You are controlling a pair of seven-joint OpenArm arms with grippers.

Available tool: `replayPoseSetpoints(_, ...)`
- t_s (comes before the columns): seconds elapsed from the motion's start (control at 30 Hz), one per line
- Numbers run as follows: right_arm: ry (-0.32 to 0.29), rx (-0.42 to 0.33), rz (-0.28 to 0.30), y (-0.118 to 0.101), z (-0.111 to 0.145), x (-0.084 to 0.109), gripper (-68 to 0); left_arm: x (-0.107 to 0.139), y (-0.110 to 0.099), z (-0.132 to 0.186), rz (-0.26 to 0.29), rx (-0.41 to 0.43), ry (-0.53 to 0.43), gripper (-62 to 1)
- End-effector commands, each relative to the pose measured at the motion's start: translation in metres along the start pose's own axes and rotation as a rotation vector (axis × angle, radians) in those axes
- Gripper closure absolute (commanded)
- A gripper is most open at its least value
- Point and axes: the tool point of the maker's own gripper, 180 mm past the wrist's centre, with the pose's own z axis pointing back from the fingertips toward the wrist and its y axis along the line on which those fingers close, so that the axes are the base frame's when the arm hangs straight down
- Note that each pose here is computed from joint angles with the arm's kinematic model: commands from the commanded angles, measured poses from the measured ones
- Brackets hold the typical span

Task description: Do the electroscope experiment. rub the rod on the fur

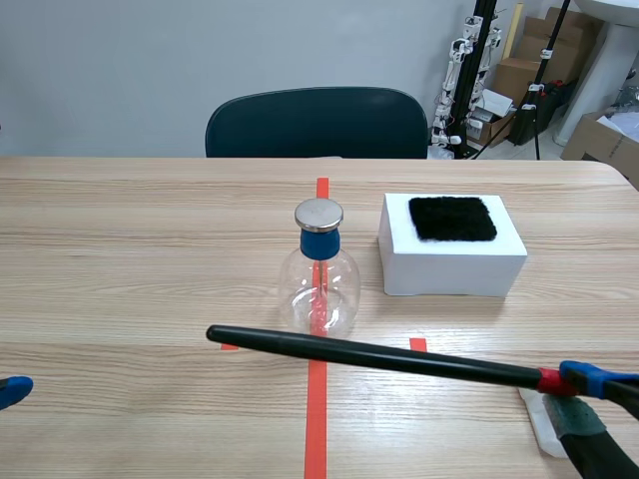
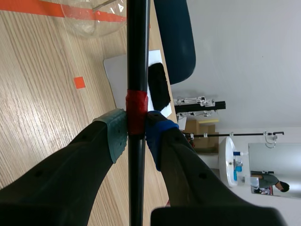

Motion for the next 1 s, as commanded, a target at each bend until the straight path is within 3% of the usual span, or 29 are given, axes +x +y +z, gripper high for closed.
replayPoseSetpoints(0.0,-0.013,-0.026,0.015,-0.0091,-0.0009,0.0024,0.0,0.0062,0.0038,-0.0011,-0.008,0.006,-0.026,-62.3)
replayPoseSetpoints(0.97,-0.014,-0.048,0.025,-0.0145,-0.0049,0.0009,0.0,0.0062,0.0038,-0.0011,-0.008,0.006,-0.026,-62.3)
